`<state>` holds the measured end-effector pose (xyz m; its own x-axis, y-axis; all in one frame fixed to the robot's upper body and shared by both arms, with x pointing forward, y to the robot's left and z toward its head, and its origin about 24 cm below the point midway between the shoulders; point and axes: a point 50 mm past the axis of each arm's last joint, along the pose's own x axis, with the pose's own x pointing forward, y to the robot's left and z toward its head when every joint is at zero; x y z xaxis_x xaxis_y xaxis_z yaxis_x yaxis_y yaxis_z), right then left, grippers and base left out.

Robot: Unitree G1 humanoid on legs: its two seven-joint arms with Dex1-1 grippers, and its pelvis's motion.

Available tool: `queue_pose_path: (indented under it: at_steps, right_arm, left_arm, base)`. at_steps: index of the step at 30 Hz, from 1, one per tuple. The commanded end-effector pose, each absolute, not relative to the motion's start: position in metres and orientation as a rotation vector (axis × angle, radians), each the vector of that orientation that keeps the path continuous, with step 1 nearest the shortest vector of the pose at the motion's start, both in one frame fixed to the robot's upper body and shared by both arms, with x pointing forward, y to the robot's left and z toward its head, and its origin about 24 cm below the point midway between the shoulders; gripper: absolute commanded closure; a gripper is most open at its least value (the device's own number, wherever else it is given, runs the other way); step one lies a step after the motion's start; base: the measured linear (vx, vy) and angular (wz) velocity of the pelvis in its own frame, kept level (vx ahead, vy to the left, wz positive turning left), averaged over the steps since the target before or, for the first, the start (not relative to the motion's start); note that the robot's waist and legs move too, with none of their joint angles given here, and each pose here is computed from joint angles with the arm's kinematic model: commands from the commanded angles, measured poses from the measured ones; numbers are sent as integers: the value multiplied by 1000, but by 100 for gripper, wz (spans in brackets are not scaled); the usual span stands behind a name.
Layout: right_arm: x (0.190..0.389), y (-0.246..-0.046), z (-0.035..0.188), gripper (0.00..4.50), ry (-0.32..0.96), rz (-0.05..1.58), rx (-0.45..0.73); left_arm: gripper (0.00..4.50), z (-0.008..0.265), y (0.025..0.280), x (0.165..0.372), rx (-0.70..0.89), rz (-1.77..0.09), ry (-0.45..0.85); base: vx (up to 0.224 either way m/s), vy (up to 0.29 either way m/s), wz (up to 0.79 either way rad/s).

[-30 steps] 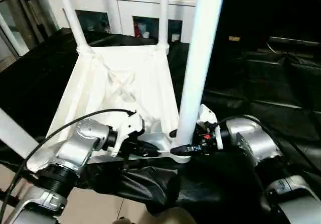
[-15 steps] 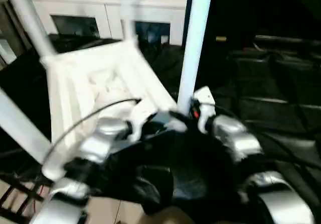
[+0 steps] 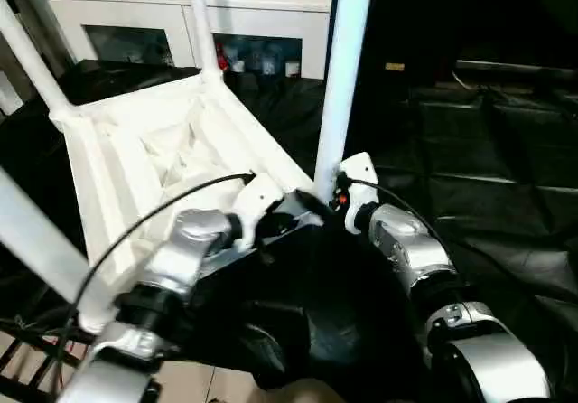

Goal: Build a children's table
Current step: Rotate leg to tighten

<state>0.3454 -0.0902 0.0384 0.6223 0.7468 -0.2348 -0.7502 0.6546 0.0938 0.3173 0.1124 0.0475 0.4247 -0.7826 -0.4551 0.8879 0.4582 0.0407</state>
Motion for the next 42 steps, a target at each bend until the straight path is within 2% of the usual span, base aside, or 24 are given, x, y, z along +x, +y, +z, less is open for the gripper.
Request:
queue_pose_path:
  at_steps: [1,5,9,14,21,29,33,35,38,40,42]
  right_arm:
    - [331,-67,40,77,257,1127,-46]
    - [321,-81,46,77,250,1321,-72]
    - [306,-98,43,77,328,1519,-134]
    - [300,-105,43,77,353,1584,-143]
    - [296,-107,46,137,373,1634,-108]
    - [293,-106,47,185,386,1663,-90]
    - [292,-102,44,200,375,1631,-75]
    - [294,-98,41,201,351,1561,-62]
    - [306,-86,32,208,332,1333,-36]
    - [309,-82,28,215,330,1253,-24]
    - [317,-71,20,215,354,1075,15]
  left_arm:
    - [450,58,94,308,286,-1252,319]
    - [450,58,108,302,302,-1315,347]
    - [450,56,118,295,311,-1386,379]
    - [450,58,122,290,295,-1446,388]
    - [450,59,126,283,270,-1514,409]
    - [450,61,130,282,260,-1529,423]
    - [450,59,129,284,272,-1484,417]
    - [450,57,127,289,276,-1432,411]
    - [450,55,118,301,268,-1287,395]
    - [450,55,114,306,266,-1239,388]
    - [450,53,101,314,258,-1143,378]
  base:
    - [0,0,0]
    - [0,0,0]
    - [0,0,0]
    - [0,0,0]
    - [0,0,0]
    - [0,0,0]
    - [0,0,0]
    - [0,0,0]
    - [0,0,0]
    - [0,0,0]
    - [0,0,0]
